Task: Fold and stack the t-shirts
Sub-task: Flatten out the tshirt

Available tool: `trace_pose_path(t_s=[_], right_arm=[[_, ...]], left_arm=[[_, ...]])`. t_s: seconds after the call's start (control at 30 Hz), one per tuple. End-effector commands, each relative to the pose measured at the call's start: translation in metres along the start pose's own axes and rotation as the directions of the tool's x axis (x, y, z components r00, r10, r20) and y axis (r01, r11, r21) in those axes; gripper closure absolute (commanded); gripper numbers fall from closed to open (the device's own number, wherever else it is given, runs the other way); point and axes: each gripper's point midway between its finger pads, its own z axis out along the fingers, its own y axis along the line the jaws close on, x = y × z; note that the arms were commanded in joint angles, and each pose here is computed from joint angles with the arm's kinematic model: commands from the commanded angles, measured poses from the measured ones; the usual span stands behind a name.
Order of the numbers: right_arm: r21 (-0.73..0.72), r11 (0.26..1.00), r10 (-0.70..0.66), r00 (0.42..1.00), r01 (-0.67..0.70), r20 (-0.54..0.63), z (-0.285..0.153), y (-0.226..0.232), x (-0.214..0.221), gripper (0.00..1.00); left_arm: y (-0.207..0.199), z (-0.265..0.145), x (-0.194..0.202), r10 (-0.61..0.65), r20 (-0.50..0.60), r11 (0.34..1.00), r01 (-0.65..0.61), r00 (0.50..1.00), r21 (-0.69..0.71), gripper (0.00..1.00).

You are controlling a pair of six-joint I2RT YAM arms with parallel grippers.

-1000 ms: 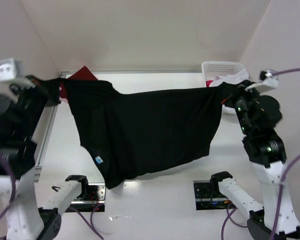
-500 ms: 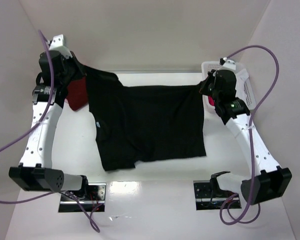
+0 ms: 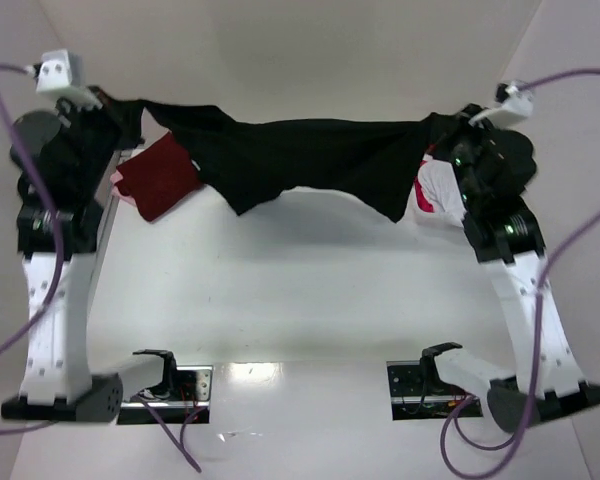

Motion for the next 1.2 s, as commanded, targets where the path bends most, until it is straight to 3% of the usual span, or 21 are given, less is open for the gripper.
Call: trace_pose_path(t_s=[0.0,0.2,0.3,0.43,0.57,0.73,0.97,1.1,1.17], right_arm=[[-0.055,0.998,0.016,0.984,-0.006,0.176,-0.083,0.004,-0.063,1.0],[-0.176,0.984,0.055,0.957,-0.004,0.284,-0.166,0.019,-0.113,1.0],[-0.208,0.978,0.069,0.949,-0.003,0.308,-0.182,0.024,-0.127,1.0],[-0.224,0.974,0.092,0.959,-0.031,0.266,-0.179,0.025,-0.111,1.0],[-0.15,0.986,0.097,0.983,-0.074,0.156,-0.155,0.006,-0.057,1.0],[-0.051,0.995,0.088,0.996,-0.088,-0.005,-0.107,-0.016,0.026,1.0],[0.041,0.988,0.156,0.966,-0.151,-0.206,-0.073,-0.041,0.141,1.0],[0.1,0.988,0.147,0.935,-0.121,-0.322,-0.061,-0.058,0.207,1.0],[0.152,0.983,0.145,0.936,-0.1,-0.321,-0.054,-0.069,0.216,1.0]], left_arm=[[-0.027,-0.106,-0.059,0.045,0.219,0.997,-0.059,0.975,0.057,1.0],[-0.028,-0.225,-0.082,0.002,0.395,1.0,-0.014,0.919,0.027,1.0],[-0.024,-0.258,-0.097,0.012,0.449,1.0,-0.007,0.893,-0.012,1.0],[-0.021,-0.263,-0.101,0.011,0.463,0.999,0.005,0.886,-0.034,1.0],[-0.011,-0.229,-0.078,0.005,0.392,0.998,0.019,0.92,-0.057,1.0],[0.002,-0.154,-0.007,-0.03,0.202,0.998,0.04,0.979,-0.05,1.0],[0.029,-0.099,0.098,-0.063,-0.008,0.994,0.062,0.998,-0.089,1.0],[0.05,-0.068,0.154,-0.077,-0.127,0.988,0.058,0.989,-0.146,1.0],[0.055,-0.057,0.165,-0.085,-0.124,0.985,0.065,0.989,-0.16,0.99]])
